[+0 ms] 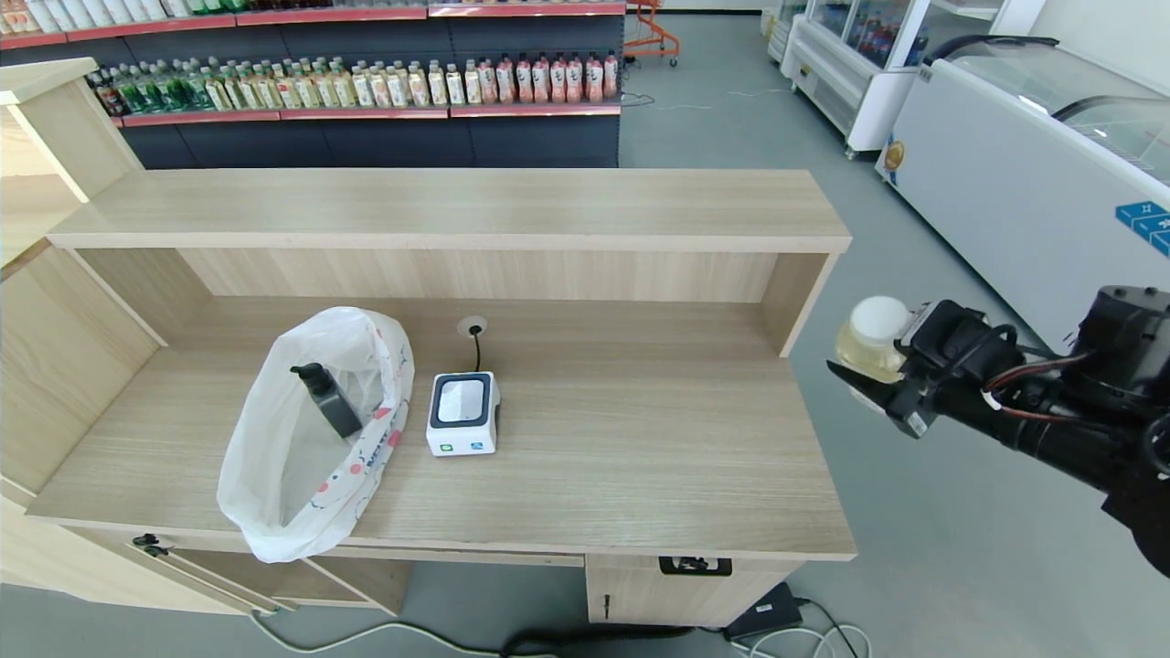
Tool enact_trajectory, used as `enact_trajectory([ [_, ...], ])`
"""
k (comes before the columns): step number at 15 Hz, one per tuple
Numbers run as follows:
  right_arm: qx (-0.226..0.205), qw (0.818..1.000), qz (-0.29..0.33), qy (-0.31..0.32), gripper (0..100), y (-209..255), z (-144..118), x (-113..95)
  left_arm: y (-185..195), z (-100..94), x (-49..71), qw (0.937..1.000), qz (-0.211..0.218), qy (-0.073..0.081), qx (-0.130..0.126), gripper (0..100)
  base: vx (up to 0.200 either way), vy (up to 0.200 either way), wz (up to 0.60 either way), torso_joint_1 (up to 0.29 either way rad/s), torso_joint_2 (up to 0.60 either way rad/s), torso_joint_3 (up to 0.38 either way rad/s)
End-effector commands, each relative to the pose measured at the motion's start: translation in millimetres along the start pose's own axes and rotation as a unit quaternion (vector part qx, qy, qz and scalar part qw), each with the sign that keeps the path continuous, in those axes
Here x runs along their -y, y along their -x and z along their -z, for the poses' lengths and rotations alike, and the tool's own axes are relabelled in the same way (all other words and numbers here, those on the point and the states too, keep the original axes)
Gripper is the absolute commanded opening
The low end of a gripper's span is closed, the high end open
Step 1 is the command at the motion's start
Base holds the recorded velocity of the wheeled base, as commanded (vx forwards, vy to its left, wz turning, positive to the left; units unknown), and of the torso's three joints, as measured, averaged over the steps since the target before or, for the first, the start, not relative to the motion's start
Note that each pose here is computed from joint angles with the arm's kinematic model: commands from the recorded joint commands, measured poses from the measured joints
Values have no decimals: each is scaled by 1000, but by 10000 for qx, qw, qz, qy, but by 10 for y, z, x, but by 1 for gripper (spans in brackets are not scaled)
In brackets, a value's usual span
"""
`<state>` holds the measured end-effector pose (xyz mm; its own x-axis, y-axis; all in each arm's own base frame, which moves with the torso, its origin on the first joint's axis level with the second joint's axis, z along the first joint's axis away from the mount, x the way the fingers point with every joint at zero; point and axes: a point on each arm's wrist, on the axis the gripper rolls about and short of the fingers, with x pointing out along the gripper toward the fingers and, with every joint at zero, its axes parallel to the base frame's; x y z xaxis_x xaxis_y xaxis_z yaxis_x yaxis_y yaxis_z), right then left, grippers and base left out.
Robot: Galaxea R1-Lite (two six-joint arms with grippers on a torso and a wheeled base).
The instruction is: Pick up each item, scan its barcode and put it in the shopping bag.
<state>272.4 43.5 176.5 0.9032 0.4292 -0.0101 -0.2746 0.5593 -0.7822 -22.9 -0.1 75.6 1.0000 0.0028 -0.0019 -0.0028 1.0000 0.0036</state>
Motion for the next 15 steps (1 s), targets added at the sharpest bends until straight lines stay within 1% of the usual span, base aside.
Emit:
enact_trajectory([
  [1,257,9991,64,326,0,-43,-97,-33,0,0,0,10000,-2,-5,2,100,0,0,0,0,0,0],
  [3,488,9940,197,963,0,-84,-155,-56,0,0,0,10000,-2,-5,2,100,0,0,0,0,0,0],
  [4,596,9916,195,1133,0,-95,-188,-96,0,0,0,10000,-2,3,2,100,0,0,0,0,0,0],
  [6,696,9906,156,1168,0,-78,-254,-208,0,0,0,10000,-2,-5,2,100,0,0,0,0,0,0],
  [7,691,9905,178,1176,0,-80,-257,-228,0,0,0,10000,-2,3,2,100,0,0,0,0,0,0],
  [9,865,9855,340,1420,0,-132,-241,-323,0,0,0,10000,-2,3,2,100,0,0,0,0,0,0],
  [11,973,9836,435,1455,0,-186,-254,-361,0,0,0,10000,-2,-20,2,100,0,0,0,0,0,0],
  [15,1005,9834,401,1459,0,-216,-272,-395,0,0,0,10000,-2,-5,2,100,0,0,0,0,0,0],
])
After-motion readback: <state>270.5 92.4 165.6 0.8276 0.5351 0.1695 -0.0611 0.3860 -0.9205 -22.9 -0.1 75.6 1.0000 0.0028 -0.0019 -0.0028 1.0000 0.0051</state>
